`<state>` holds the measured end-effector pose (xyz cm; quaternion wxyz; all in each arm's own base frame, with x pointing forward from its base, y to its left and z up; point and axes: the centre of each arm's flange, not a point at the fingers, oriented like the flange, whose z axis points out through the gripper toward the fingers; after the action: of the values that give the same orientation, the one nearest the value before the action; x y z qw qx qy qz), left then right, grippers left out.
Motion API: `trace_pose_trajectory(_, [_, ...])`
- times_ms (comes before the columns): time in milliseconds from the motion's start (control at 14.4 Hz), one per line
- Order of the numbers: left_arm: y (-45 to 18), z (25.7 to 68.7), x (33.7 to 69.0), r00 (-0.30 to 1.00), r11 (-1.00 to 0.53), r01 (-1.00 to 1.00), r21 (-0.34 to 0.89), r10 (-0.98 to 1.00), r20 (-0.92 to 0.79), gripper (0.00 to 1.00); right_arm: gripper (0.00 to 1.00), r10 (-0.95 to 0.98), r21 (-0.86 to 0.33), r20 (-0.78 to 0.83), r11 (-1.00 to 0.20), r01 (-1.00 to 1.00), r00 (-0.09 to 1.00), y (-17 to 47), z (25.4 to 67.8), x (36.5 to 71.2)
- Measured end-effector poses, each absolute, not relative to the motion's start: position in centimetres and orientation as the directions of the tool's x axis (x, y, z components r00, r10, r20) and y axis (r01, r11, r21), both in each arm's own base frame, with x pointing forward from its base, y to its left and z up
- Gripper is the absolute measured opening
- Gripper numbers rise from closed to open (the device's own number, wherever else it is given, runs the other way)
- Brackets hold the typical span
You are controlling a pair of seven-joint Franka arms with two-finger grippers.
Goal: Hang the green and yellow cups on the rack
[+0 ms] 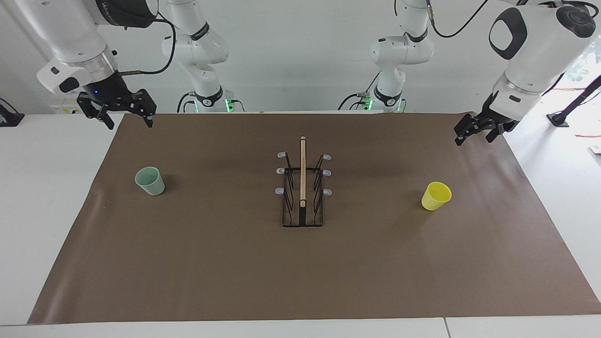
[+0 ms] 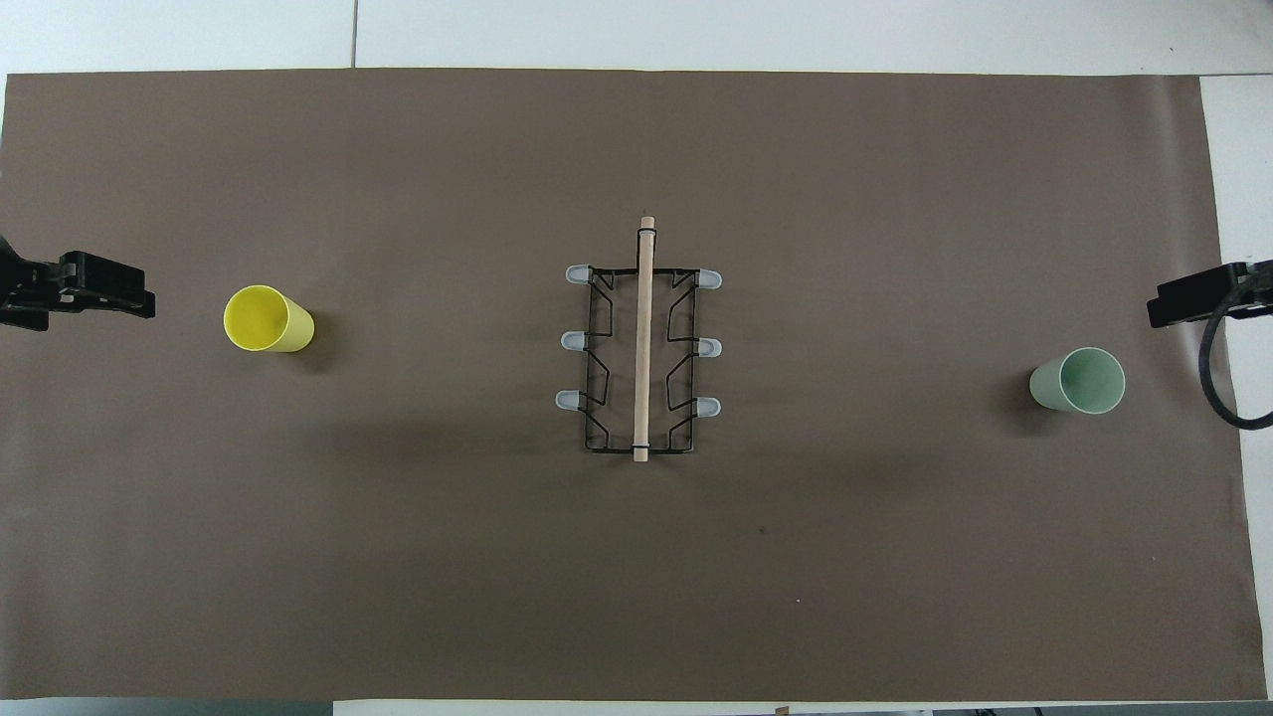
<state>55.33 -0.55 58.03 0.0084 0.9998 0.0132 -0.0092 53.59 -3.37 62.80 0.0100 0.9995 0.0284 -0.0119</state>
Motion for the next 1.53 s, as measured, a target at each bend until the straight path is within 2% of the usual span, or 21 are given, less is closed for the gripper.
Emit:
trace_pose_trajectory(555, [-0.5,57.8,55.2,0.999,-0.999,0.043,0.016,0.042,-0.027,1.00,1.00,0.057,0.019,-0.025,-0.998,0.057,0.998,-3.4,62.8,53.6])
trace_pose_trajectory(763, [-0.1,56.6,54.4,0.972,-0.973,0.229,0.005,0.228,-0.059,1.00,1.00,0.058,0.019,-0.026,-0.998,0.059,0.998,-3.3,62.8,53.6])
trace_pose_trajectory(1040, [2.8,54.4,54.0,0.804,-0.807,0.588,0.050,0.576,-0.150,1.00,1.00,0.054,0.019,-0.026,-0.998,0.054,0.998,-3.5,62.7,53.6])
trace_pose_trajectory(1179, [5.4,52.8,54.4,0.668,-0.669,0.738,0.086,0.705,-0.238,1.00,1.00,0.045,0.019,-0.027,-0.999,0.046,0.999,-4.0,62.7,53.5])
trace_pose_trajectory(1526, [8.9,47.1,56.6,0.321,-0.319,0.944,0.086,0.827,-0.461,1.00,1.00,0.023,-0.017,-0.073,-1.000,0.021,0.997,-4.9,62.4,52.9])
